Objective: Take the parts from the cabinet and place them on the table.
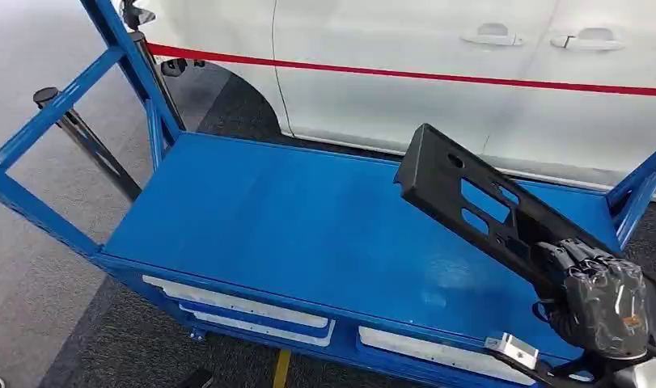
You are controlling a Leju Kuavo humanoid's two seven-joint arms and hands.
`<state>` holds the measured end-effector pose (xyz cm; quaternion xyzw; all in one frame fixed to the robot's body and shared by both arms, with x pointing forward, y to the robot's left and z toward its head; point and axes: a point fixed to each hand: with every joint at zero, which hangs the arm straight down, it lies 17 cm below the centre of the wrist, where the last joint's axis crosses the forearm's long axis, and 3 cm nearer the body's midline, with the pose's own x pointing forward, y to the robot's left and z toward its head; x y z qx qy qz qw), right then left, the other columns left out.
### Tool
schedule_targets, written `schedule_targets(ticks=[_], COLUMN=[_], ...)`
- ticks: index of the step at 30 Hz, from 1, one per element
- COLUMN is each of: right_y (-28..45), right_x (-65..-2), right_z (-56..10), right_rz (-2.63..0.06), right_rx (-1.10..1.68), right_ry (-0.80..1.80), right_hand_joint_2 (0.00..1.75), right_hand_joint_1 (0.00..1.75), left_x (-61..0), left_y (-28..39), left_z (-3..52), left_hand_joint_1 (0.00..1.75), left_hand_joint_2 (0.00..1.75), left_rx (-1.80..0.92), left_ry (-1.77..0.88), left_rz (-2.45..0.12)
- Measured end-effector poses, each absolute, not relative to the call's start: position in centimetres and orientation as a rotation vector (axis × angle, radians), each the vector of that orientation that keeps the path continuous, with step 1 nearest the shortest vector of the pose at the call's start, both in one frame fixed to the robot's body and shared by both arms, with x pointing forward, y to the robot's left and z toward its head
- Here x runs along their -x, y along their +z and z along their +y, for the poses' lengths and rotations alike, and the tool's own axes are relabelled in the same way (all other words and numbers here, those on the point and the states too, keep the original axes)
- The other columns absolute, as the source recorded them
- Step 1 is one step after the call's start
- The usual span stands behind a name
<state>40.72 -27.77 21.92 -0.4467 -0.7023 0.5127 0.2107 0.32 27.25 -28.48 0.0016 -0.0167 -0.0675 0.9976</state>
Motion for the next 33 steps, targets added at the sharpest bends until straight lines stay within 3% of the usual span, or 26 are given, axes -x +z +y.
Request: schedule_targets(ticks=[21, 33], right_y=[21.7, 23.2], right_x=[-38.6, -41.6], right_z=[-29.3, -20.2], right_rz=[-1.915, -2.014], right_rx=[1.263, 1.226], right_ry=[1.446, 1.413], right_hand_joint_2=[1.75, 1.75], right_hand_joint_1=[1.75, 1.75], left_x=[-0.1, 0.2], left_y=[-28.4, -28.3], left_z=[27.0, 31.1], left_hand_joint_1=[0.00, 0.00], left_hand_joint_2=[1.75, 1.75], left_rx=[0.010, -0.017], left_ry=[-0.140, -0.108], left_rz=[-0.031, -0.022])
